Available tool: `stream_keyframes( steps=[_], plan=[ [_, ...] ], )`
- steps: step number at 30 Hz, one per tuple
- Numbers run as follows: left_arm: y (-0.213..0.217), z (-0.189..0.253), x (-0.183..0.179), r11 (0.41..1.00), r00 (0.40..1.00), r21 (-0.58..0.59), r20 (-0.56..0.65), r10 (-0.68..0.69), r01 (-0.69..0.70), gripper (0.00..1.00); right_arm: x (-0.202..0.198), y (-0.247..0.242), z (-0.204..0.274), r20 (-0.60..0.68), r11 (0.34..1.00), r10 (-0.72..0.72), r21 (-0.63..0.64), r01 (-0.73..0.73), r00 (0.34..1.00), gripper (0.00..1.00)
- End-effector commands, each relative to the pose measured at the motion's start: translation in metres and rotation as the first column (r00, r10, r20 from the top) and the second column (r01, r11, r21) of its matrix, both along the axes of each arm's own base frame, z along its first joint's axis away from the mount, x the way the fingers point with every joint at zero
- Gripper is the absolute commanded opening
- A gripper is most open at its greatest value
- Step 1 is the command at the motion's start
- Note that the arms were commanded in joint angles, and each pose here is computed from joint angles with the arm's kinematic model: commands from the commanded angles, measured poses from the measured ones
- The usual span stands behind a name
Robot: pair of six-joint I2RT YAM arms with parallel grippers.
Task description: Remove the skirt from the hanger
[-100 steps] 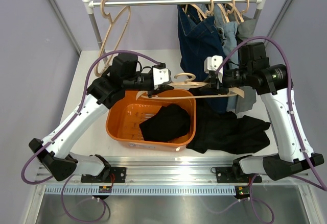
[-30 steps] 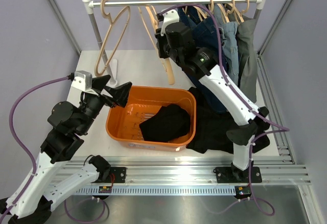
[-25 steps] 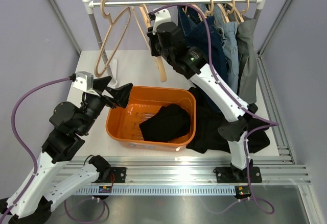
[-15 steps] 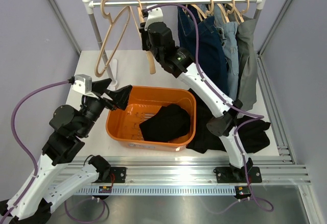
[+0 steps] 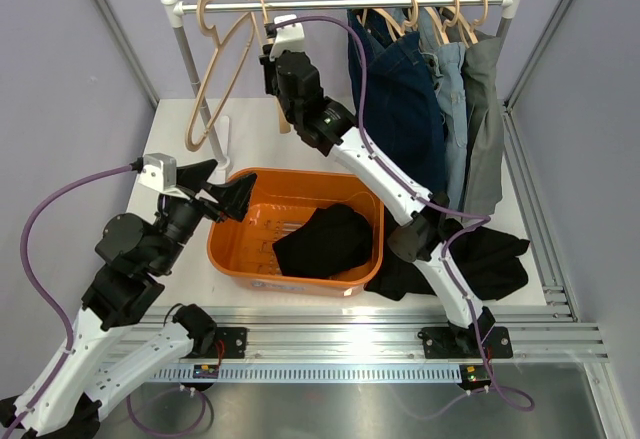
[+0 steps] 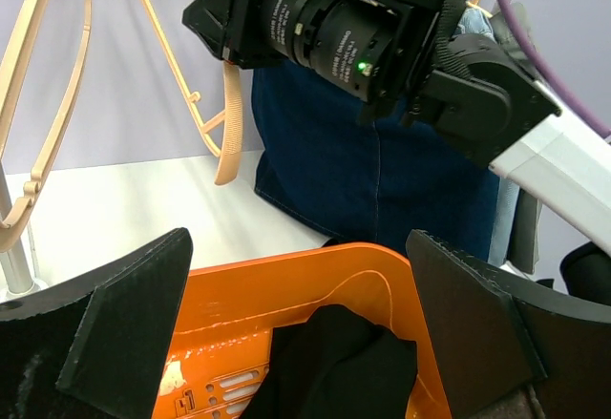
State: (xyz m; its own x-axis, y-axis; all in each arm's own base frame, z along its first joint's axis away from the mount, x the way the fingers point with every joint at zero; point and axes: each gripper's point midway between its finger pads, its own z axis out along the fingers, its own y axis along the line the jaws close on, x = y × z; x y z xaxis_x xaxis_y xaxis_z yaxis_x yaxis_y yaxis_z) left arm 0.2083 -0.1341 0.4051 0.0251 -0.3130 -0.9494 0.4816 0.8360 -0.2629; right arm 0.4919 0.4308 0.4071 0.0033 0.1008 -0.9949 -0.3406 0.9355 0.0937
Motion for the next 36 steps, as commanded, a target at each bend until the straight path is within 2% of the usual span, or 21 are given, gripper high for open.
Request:
stream_keyframes(
  steps=[1, 17, 24, 28, 31, 32, 36],
  plan=[
    [0.0, 0.013, -0.002, 0.999, 0.999, -0.044, 0.041, -0.006, 0.008, 0.99, -0.001, -0.01, 0.051, 0.127, 0.993, -0.061, 0.11, 0.047, 0.99, 0.0],
    [0.0, 0.014, -0.003, 0.999, 0.999, -0.044, 0.036, -0.01, 0.012, 0.99, 0.043, -0.036, 0.021, 0.104, 0.989, -0.124, 0.088, 0.115, 0.987, 0.0],
    [-0.003, 0.014, 0.001, 0.999, 0.999, -0.032, 0.034, -0.009, 0.01, 0.99, 0.044, -0.032, 0.014, 0.088, 0.993, -0.102, 0.074, 0.096, 0.991, 0.07],
    [-0.005, 0.013, 0.002, 1.0, 0.999, -0.028, 0.035, -0.014, 0.015, 0.99, 0.043, -0.03, 0.01, 0.077, 0.995, -0.087, 0.063, 0.083, 0.993, 0.19],
    [-0.006, 0.012, 0.003, 1.0, 0.999, -0.022, 0.034, -0.015, 0.016, 0.99, 0.041, -0.03, 0.012, 0.077, 0.997, -0.072, 0.047, 0.069, 0.994, 0.41],
    [-0.006, 0.01, 0.003, 1.0, 0.999, -0.019, 0.032, -0.017, 0.017, 0.99, 0.039, -0.031, 0.014, 0.076, 0.997, -0.072, 0.044, 0.069, 0.994, 0.52],
    [-0.008, 0.008, 0.003, 1.0, 0.999, -0.019, 0.031, -0.023, 0.024, 0.99, 0.031, -0.042, 0.031, 0.088, 0.997, -0.066, 0.04, 0.062, 0.994, 0.69]
  ],
)
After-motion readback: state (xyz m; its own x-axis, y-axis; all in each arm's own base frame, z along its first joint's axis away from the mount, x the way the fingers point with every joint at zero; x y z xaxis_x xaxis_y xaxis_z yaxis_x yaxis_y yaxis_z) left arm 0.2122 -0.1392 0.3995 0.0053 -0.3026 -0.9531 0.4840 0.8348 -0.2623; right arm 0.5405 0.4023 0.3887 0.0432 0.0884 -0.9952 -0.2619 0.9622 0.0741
